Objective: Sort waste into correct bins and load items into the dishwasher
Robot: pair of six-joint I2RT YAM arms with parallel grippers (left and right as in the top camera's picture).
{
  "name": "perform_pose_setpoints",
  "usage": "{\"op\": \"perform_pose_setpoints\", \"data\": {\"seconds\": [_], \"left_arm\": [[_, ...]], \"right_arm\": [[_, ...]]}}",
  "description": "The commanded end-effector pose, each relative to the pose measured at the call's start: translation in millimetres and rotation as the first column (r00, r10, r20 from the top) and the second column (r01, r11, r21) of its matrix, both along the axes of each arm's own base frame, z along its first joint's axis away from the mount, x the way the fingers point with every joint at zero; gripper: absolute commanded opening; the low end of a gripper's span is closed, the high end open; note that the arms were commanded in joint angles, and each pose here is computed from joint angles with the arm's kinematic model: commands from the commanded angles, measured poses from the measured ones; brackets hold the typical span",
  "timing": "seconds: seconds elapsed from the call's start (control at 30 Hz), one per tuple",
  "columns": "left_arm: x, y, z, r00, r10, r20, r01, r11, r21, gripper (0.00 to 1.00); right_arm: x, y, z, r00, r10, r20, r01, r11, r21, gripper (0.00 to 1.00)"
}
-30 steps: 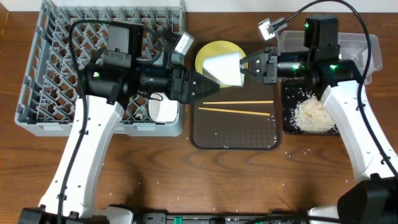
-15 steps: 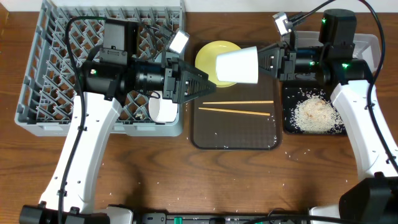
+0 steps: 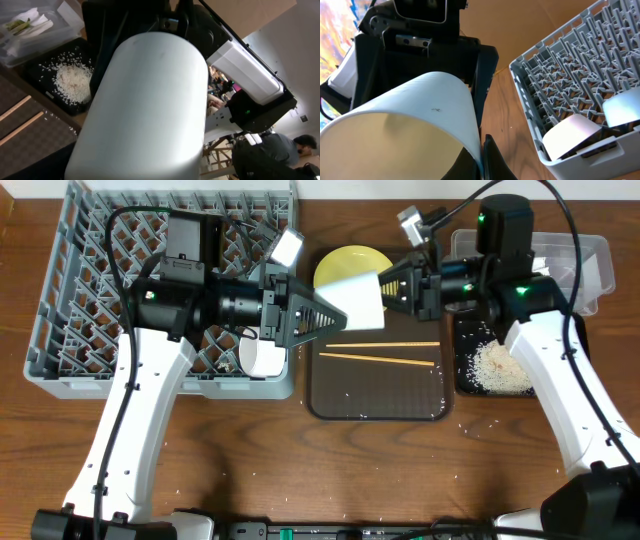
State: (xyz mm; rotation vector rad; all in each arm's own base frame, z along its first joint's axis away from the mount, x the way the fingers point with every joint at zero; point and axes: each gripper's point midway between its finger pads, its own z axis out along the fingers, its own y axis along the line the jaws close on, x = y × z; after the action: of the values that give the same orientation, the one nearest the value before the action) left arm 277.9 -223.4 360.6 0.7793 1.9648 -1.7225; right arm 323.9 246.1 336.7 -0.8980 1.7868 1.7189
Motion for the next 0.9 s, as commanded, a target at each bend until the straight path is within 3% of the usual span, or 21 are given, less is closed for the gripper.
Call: {"op": "perform_pose_setpoints", "data": {"seconds": [0.0,0.13,0.43,0.6,0.73,0.8,0.87], "left_arm": [[-4,0,4,1.000,-0.029,0.001,0.029,0.999,-0.036,0.90],[-4,0,4,1.000,-0.031,0.000,0.031,0.999,-0.038,0.83],[-4,0,4,1.000,-0.031,0.000,0.031,0.999,-0.038,0.81],[-4,0,4,1.000,-0.030,0.008,0.031,0.999,-0.036,0.53],[-3,0,3,0.999,-0.028,0.024,0.028,0.999,-0.031,0.50],[0,1,0,1.000,-0.013,0.026,0.013,1.000,-0.013,0.49],[3,1,-4,1.000,0.005,0.030,-0.006,1.000,0.009,0.48]], "right_arm": [[2,8,-5,1.000,-0.023,-0.004,0.022,0.999,-0.028,0.01],[4,11,-7,0.999,-0.040,-0.003,0.040,0.998,-0.042,0.01],[2,22,-7,0.999,-0.038,0.009,0.039,0.998,-0.050,0.01],[5,23,-6,0.999,-0.048,0.022,0.049,0.998,-0.051,0.01],[10,23,-8,0.997,-0.083,-0.002,0.083,0.994,-0.069,0.02],[10,23,-9,0.996,-0.085,-0.001,0.085,0.994,-0.070,0.11],[13,23,-10,0.995,-0.099,0.001,0.098,0.992,-0.077,0.28]]}}
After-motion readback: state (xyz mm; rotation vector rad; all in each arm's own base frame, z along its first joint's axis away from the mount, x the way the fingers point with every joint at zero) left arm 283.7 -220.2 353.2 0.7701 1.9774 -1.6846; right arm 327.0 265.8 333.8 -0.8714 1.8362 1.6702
